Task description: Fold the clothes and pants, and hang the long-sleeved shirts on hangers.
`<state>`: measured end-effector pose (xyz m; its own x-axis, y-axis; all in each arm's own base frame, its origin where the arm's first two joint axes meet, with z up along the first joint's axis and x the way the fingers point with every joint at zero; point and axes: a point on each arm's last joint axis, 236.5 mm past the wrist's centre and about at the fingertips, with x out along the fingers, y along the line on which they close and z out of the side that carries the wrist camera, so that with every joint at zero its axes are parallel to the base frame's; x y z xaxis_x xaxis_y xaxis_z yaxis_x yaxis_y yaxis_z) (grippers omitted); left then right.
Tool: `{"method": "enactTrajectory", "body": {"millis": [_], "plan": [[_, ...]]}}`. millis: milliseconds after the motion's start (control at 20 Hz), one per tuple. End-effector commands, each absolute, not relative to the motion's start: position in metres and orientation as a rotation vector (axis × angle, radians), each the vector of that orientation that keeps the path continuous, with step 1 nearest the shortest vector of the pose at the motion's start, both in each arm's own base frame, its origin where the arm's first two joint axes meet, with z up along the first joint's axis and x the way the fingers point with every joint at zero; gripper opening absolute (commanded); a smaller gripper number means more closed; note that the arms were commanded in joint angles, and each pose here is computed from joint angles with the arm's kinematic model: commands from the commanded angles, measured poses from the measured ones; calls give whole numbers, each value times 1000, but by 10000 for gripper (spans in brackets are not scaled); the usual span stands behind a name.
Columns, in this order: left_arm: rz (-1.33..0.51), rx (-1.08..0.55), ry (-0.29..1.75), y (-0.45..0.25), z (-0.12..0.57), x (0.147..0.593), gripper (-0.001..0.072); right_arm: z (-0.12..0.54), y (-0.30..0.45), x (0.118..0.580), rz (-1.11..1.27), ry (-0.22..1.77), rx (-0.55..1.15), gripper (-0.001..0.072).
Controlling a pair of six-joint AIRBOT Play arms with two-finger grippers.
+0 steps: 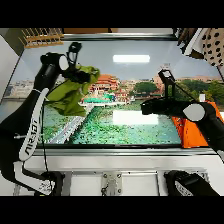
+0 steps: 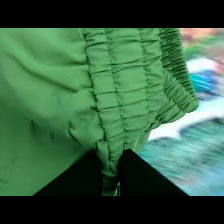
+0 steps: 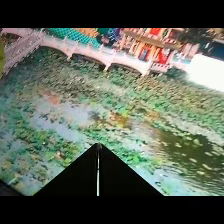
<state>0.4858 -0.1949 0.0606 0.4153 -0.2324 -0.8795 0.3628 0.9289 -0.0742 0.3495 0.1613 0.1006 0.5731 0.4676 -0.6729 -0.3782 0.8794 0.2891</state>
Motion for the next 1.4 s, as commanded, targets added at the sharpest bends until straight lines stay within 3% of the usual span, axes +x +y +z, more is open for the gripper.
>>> {"method": "enactTrajectory", "body": {"millis": [0,150,200,250,300,450,650,800,1000,1150,1350], "plan": [[-631,125,1118,-311,82,404,6,132,104,370,343,729,88,34],[-755,146,1059,-398,67,369,8,155,42,373,174,661,161,34],[-787,150,1035,-420,60,362,246,159,26,371,134,651,175,34],[-798,143,1019,-431,56,361,586,162,14,369,103,643,184,34],[-782,113,1019,-433,56,365,631,163,5,367,79,639,191,34],[-664,41,1020,-380,68,416,631,158,-9,360,44,671,207,34],[-358,-116,1141,-228,44,477,632,143,-3,348,64,754,215,35],[-152,-266,1259,-121,-9,480,633,133,-1,342,74,801,219,34],[17,-622,1337,-41,-73,458,634,121,5,340,90,834,248,34],[-17,-732,1318,-28,-92,448,634,113,12,340,108,855,282,34],[-135,-732,1252,-50,-95,453,635,99,19,344,129,897,318,34]]}}
